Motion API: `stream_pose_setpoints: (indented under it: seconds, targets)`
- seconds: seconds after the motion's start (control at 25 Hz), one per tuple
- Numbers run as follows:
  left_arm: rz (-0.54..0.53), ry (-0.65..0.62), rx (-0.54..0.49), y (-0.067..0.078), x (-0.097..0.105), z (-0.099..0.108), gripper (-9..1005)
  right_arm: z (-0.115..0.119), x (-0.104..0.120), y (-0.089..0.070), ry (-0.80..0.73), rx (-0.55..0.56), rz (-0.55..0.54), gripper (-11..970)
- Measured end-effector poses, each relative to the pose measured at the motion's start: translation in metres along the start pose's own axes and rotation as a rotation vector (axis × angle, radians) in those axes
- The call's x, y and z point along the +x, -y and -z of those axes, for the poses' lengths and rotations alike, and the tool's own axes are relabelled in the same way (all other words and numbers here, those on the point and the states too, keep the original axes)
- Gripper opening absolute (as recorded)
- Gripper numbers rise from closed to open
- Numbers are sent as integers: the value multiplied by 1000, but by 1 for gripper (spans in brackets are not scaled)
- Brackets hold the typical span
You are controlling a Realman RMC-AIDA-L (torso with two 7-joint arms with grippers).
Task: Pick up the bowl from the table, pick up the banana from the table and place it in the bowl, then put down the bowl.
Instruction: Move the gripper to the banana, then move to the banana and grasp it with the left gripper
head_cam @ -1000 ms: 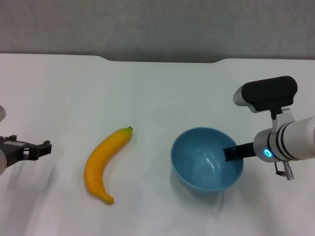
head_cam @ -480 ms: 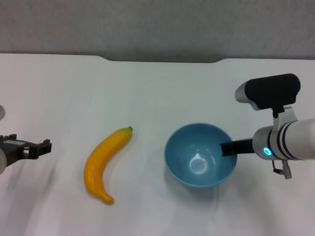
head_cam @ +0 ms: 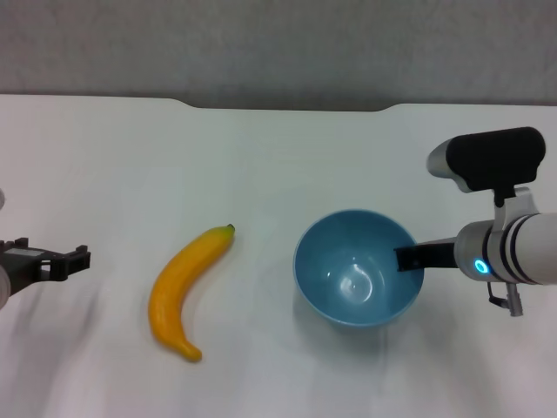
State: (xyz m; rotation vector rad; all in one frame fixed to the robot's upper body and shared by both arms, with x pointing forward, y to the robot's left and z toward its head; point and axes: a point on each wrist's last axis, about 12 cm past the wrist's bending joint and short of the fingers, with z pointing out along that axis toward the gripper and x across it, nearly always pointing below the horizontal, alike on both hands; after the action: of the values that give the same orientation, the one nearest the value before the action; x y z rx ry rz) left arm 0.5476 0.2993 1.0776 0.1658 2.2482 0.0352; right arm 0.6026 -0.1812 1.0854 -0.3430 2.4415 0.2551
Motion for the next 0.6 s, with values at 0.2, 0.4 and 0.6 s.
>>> stream_pose_setpoints:
  seconds: [0.2, 0.4, 0.6]
  targets:
    - [20, 27, 46, 12, -2, 1, 907, 14, -3, 4, 74, 2, -8, 32]
    - [-8, 57, 131, 34, -7, 4, 907, 26, -7, 5, 141, 6, -4, 32]
    - [-88, 80, 238, 61, -7, 5, 907, 30, -7, 6, 159, 5, -5, 32]
